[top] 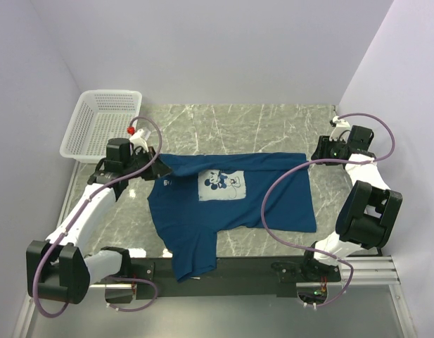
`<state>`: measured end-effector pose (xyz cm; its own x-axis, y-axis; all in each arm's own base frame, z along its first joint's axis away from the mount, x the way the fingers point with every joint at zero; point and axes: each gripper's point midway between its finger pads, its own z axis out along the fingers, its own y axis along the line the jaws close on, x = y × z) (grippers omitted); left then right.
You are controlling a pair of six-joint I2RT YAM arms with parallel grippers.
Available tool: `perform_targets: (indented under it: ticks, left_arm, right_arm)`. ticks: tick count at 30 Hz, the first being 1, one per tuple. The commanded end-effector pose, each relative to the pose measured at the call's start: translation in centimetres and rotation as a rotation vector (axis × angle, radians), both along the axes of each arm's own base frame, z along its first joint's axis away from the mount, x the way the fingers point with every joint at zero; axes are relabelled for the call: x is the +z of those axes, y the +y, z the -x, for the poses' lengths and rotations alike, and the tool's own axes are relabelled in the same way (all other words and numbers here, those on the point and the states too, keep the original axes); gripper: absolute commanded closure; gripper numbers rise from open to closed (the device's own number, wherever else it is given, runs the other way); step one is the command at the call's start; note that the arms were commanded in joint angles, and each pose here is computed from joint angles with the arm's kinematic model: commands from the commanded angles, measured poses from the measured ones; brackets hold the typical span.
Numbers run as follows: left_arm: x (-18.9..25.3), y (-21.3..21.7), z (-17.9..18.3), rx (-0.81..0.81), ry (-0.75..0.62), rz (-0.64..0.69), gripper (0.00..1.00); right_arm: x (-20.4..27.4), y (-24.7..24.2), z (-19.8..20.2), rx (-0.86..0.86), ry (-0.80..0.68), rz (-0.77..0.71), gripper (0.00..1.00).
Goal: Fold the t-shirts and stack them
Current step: Fold the tshirt
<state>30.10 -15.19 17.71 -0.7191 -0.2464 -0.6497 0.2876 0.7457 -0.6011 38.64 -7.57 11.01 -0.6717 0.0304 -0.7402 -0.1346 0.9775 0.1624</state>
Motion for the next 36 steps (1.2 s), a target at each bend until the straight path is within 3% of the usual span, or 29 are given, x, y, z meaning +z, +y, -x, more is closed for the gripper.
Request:
perform_targets:
  ticks: [1,2,5,8,10,15,25,36]
  left_arm:
    - [-1.0,0.5,2.4,-0.007,0.095,-0.023,0.9]
    - [-1.2,0.9,2.7,0.019,0.12,-0.04,0.83]
    - [-1.3,1.3,4.7,0.057,0.158,-0.023,0.43]
    - [0.0,2.1,5.0,0.125,0.103,-0.018,0.29]
    - [0.7,2.8,4.1,0.182,0.067,-0.026,0.26]
    - [-1.5,1.0,-0.4,0.111,0.147,-0.025,0.31]
    - [-9.0,-1.9,-7.8,0.043,0.315,-0.238,0.35]
    - [-13.2,-2.8,-7.8,0.004,0.421,-0.338,0.41]
  right_arm:
    - [1.9,0.2,-0.3,0.015,-0.052,0.009,0.47]
    - [1.9,0.2,-0.3,0.014,-0.053,0.009,0.47]
    - [2.0,0.3,-0.5,0.015,-0.056,0.005,0.47]
    - [1.9,0.3,-0.5,0.016,-0.053,-0.005,0.47]
    - [1.9,0.4,-0.7,0.02,-0.054,-0.009,0.47]
    - [2.1,0.9,-0.4,0.032,-0.047,-0.029,0.47]
    - [1.9,1.8,0.8,0.066,-0.034,-0.043,0.46]
    - [2.3,2.1,0.9,0.072,-0.045,-0.057,0.46]
